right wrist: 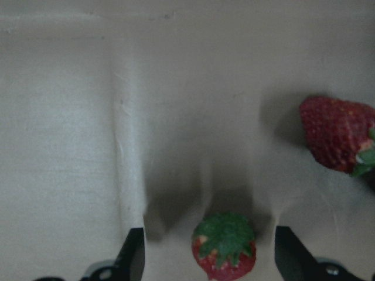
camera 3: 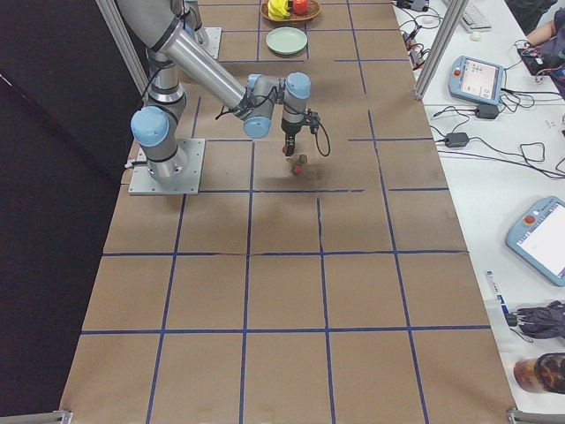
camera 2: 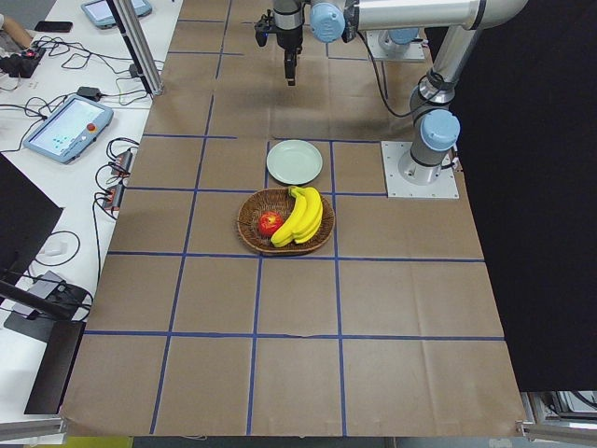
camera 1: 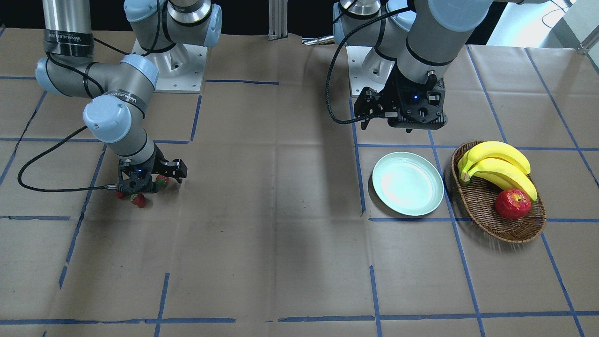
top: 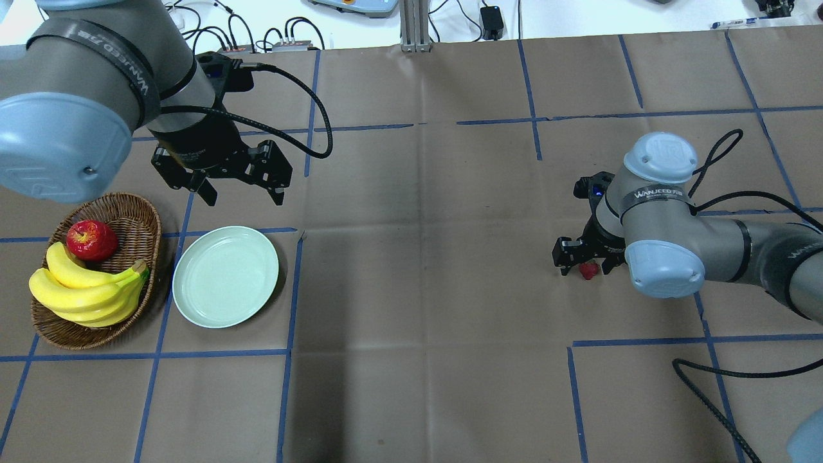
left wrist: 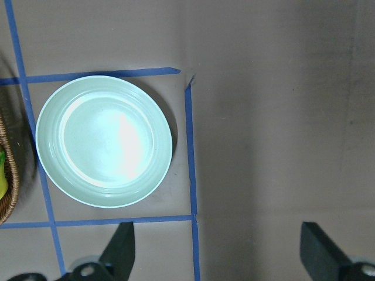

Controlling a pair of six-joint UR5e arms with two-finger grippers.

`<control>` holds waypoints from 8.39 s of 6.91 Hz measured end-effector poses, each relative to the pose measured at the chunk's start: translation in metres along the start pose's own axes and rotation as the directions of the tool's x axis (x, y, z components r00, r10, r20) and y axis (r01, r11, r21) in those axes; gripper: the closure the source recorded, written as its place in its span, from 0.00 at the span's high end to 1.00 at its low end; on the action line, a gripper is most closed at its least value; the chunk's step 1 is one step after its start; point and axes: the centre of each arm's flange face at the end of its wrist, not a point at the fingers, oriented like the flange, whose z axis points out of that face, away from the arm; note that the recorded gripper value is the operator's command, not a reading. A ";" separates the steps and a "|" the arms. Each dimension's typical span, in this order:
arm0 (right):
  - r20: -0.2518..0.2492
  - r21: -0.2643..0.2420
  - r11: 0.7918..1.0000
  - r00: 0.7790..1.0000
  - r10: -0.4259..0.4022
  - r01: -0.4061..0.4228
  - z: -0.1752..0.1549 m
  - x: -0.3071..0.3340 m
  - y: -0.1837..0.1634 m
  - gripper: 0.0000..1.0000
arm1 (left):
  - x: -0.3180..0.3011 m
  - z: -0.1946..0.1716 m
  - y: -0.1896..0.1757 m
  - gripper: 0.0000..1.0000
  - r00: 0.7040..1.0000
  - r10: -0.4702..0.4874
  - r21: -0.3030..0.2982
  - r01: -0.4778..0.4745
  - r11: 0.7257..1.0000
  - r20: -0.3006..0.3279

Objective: Collect all strawberries into plate
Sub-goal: 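Lower the right gripper onto the nearest red strawberry and grasp it, then carry the strawberry with the right gripper to mid-table and release it, then grasp the mid-table strawberry with the left gripper while right reaches remaining strawberries, then carry strawberry to plate with left gripper while right grasps second strawberry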

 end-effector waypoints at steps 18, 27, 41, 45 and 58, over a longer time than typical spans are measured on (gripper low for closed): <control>0.084 0.052 0.979 0.978 0.193 -0.198 -0.043 -0.301 -0.098 1.00 | -0.005 -0.003 -0.001 1.00 0.999 0.047 0.014 -0.047 0.999 0.002; 0.006 0.126 0.989 0.997 -0.075 0.073 -0.092 0.009 -0.083 1.00 | 0.080 0.104 -0.118 1.00 0.995 0.092 0.124 -0.086 0.989 -0.045; -0.030 0.050 0.993 0.994 -0.108 0.109 -0.034 0.059 -0.061 0.07 | 0.163 0.253 -0.207 0.38 0.987 0.085 0.077 -0.075 0.994 -0.138; -0.014 0.020 0.995 0.995 -0.099 0.099 -0.090 0.054 -0.090 0.07 | 0.161 0.236 -0.204 0.00 0.988 0.085 0.084 -0.074 0.994 -0.129; 0.043 0.061 0.985 0.986 0.160 -0.162 -0.008 -0.315 -0.091 0.99 | -0.122 0.241 -0.013 0.99 0.965 0.232 -0.040 -0.229 0.973 0.122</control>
